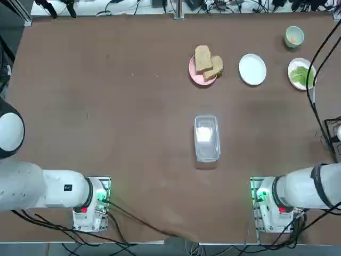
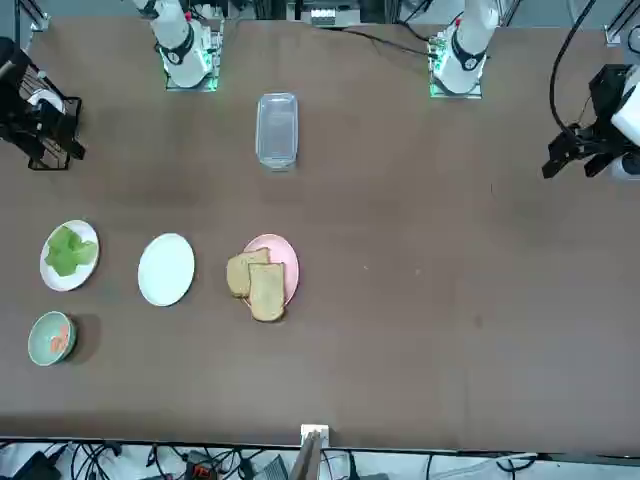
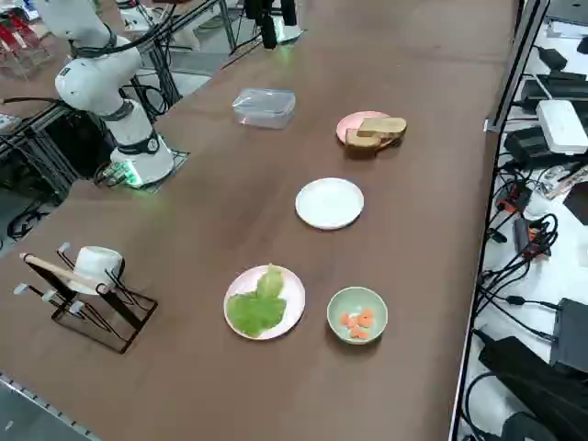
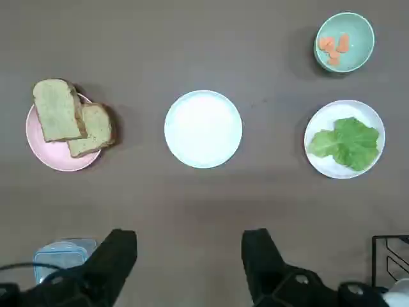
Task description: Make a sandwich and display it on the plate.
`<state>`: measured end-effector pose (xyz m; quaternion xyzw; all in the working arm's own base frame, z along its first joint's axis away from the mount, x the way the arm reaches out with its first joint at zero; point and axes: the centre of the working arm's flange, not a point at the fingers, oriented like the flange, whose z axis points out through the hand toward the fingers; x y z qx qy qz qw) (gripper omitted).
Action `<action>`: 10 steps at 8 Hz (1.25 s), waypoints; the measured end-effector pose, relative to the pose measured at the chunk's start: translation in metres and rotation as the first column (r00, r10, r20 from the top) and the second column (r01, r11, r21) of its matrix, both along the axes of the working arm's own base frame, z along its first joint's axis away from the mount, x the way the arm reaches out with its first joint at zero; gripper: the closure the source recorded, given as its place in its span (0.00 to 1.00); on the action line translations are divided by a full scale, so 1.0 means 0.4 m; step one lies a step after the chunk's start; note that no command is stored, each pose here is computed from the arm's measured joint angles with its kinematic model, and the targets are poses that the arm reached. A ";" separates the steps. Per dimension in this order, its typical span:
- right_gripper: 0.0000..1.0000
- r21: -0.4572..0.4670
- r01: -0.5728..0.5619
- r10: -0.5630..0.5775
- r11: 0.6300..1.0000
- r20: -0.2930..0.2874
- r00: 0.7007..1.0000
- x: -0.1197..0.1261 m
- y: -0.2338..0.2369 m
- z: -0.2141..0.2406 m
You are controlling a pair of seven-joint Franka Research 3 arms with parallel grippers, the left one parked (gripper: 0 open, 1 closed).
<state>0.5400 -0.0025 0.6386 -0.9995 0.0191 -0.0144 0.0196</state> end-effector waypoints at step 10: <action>0.00 0.000 -0.215 0.214 0.977 0.056 0.975 0.257 0.389 -0.356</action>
